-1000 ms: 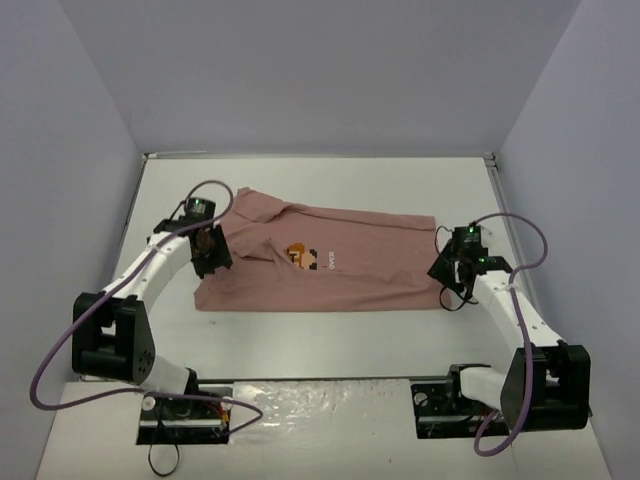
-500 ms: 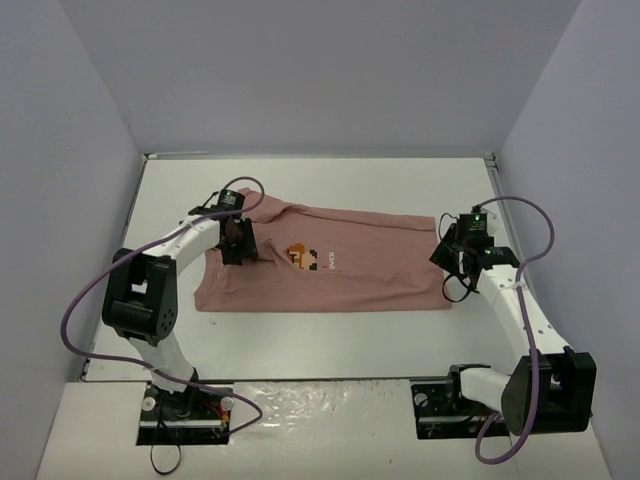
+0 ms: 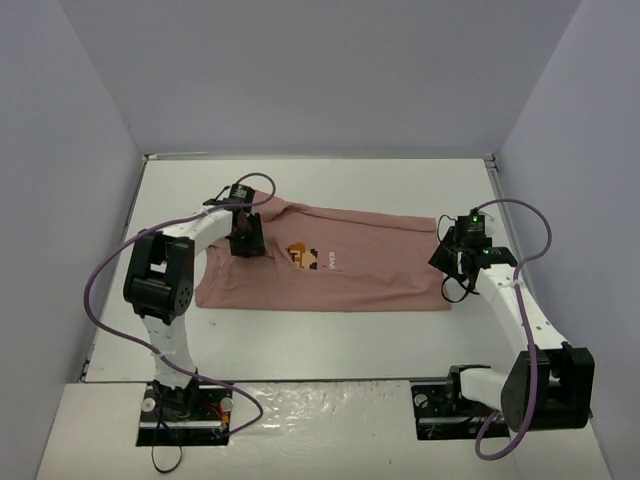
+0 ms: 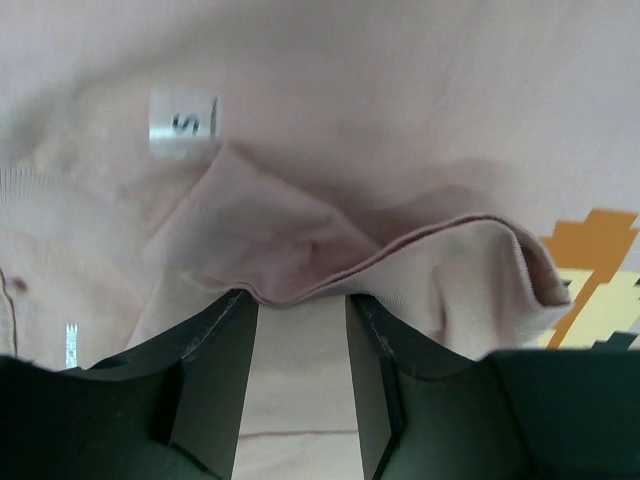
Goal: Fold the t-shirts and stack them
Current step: Fold the flattened tshirt in 1/3 of the way
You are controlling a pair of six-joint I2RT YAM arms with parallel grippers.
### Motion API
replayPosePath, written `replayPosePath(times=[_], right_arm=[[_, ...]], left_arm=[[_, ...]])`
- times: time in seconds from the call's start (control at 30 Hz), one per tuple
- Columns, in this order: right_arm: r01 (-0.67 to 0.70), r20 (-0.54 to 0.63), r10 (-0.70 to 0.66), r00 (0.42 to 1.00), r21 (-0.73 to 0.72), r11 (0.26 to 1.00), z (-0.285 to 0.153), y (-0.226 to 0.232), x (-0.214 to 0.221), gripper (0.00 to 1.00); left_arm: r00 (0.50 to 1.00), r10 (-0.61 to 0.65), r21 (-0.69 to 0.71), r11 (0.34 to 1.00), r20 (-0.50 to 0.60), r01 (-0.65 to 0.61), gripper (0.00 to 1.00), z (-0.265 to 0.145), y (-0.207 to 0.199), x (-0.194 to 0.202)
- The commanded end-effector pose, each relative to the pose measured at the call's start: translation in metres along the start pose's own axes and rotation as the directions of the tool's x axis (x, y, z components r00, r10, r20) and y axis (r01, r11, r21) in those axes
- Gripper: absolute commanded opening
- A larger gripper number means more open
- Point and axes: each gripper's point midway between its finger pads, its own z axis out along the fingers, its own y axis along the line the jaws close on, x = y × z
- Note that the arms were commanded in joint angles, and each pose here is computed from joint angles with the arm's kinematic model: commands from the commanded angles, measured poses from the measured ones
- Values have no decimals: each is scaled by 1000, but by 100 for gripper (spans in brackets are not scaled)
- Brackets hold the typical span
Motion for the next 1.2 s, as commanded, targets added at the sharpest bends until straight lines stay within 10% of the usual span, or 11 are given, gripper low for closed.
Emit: replayPosePath(times=[0.0, 0.57, 0.8, 1.17], right_arm=[[14, 6, -14, 1000, 12, 1000, 2, -1, -2, 38], [56, -50, -56, 997, 5, 998, 11, 4, 8, 38], [68, -84, -69, 994, -11, 998, 12, 5, 24, 38], [60, -74, -62, 995, -28, 998, 7, 6, 25, 38]], left_arm=[[985, 73, 47, 996, 157, -81, 37, -20, -26, -51], [946, 146, 215, 953, 289, -213, 37, -44, -104, -97], [961, 1, 209, 976, 278, -61, 38, -86, -93, -83], [988, -28, 36, 999, 152, 23, 38, -46, -87, -50]])
